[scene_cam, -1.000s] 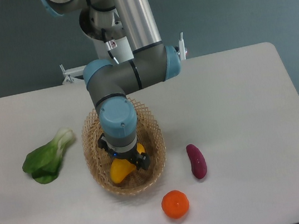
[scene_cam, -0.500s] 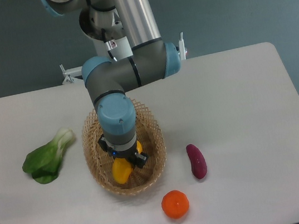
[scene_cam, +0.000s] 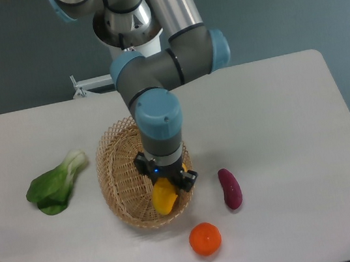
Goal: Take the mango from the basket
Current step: 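Lift the yellow mango out of the basket toward the sweet potato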
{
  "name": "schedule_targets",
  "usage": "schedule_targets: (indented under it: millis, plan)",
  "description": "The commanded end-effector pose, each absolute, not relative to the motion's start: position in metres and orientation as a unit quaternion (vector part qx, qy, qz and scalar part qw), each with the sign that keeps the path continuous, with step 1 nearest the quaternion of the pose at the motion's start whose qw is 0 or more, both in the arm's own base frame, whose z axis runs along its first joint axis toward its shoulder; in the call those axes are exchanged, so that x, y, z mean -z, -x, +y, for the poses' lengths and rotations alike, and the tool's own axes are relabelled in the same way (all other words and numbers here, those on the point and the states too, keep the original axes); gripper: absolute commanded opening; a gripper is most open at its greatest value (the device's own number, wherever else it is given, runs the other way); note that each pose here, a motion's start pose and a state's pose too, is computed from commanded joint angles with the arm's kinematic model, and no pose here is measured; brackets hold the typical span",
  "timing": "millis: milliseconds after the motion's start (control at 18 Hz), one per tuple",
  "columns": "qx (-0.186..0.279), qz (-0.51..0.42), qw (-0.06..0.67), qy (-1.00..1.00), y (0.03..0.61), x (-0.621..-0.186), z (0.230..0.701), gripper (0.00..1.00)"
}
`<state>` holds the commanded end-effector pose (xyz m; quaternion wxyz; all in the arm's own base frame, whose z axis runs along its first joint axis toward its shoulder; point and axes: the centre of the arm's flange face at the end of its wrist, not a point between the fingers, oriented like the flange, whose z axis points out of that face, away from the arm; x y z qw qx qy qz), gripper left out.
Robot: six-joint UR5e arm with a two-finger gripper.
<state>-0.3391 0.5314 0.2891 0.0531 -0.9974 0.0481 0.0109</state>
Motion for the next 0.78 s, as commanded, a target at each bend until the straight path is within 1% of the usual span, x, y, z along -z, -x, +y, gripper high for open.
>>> schedule_targets:
  millis: [500,667,778]
  plan:
    - [-0.038,0.053,0.062,0.996,0.435,-0.31,0.467,0.27]
    - [-0.044,0.071,0.057,0.995,0.459,-0.309,0.444,0.27]
    - [-0.047,0.105,0.05,0.992,0.478,-0.308,0.423,0.27]
